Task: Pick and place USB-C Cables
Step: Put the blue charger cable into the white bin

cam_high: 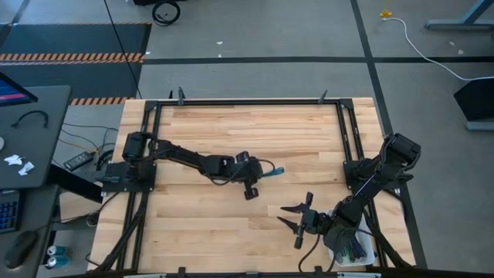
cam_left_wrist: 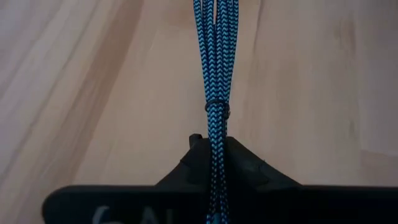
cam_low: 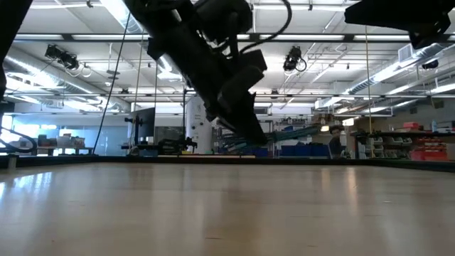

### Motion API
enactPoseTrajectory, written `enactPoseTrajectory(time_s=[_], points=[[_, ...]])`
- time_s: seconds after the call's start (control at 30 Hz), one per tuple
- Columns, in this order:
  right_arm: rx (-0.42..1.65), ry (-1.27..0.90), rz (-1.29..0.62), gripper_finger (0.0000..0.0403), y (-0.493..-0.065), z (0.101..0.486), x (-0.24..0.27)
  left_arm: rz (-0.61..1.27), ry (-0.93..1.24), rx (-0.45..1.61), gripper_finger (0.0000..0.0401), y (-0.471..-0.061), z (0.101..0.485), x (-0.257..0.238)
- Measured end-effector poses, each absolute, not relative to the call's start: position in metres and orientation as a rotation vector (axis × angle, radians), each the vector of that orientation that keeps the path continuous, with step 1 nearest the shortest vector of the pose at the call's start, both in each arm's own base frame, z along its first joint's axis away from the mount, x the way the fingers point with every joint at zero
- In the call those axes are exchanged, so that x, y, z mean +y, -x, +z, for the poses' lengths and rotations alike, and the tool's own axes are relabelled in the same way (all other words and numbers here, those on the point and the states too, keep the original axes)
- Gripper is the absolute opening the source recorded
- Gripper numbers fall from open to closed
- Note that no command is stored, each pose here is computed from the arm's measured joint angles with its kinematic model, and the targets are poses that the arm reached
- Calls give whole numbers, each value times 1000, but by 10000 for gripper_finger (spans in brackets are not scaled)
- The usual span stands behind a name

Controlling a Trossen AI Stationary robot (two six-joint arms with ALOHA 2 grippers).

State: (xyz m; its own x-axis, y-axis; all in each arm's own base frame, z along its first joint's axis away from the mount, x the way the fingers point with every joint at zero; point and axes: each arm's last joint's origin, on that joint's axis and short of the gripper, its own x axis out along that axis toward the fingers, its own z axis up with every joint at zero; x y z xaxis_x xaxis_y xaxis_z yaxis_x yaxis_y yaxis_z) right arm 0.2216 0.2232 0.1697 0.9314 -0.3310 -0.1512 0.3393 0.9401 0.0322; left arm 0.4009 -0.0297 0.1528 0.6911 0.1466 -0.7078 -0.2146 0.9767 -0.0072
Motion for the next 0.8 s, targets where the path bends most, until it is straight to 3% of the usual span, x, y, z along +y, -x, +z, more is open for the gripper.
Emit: enactPoseTrajectory(time_s=[0.17, 0.33, 0.6, 0.8], points=[[154, -93, -313, 156, -220, 169, 225, 249, 26, 727, 28, -397, 167, -48], [194, -167, -298, 156, -218, 160, 221, 256, 24, 589, 28, -366, 197, -42], [219, -261, -410, 160, -223, 134, 182, -118, 146, 125, 29, -297, 199, -19], [131, -310, -360, 210, -250, 146, 152, -174, 167, -58, 32, -269, 182, -27]])
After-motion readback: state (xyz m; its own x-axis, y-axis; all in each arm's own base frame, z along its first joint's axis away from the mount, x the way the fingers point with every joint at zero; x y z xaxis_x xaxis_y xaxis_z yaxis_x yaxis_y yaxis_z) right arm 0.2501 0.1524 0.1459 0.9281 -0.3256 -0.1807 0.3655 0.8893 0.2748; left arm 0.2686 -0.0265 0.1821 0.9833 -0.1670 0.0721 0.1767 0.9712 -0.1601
